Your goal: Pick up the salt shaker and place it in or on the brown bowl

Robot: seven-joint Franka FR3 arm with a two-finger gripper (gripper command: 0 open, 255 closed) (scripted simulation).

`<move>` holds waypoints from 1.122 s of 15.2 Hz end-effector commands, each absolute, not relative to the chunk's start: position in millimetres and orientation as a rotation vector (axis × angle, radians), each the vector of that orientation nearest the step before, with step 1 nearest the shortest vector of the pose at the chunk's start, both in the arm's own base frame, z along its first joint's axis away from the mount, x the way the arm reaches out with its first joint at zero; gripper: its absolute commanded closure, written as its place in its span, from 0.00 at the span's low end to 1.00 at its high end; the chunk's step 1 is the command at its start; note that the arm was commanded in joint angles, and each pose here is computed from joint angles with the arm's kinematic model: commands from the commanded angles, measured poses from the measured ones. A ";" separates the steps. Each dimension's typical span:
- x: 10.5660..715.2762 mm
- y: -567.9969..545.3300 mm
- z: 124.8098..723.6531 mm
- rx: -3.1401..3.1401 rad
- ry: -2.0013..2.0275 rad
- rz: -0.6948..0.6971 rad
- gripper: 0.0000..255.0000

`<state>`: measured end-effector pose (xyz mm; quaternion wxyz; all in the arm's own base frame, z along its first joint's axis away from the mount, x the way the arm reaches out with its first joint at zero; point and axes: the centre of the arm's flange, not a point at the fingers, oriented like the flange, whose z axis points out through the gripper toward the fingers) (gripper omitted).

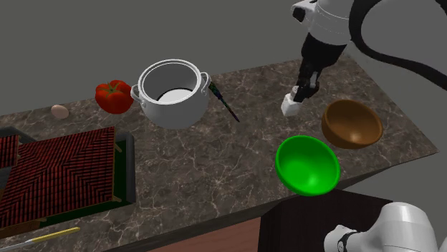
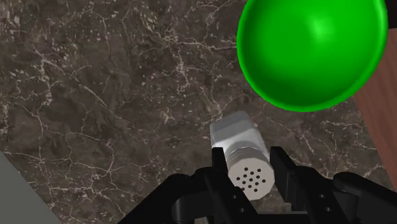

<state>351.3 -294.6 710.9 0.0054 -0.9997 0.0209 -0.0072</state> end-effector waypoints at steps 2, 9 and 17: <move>313.4 -307.2 713.7 -3.130 0.064 -0.021 1.00; 225.7 -334.2 724.8 -3.130 0.064 -0.021 1.00; 125.5 -365.0 737.5 -3.130 0.064 -0.021 1.00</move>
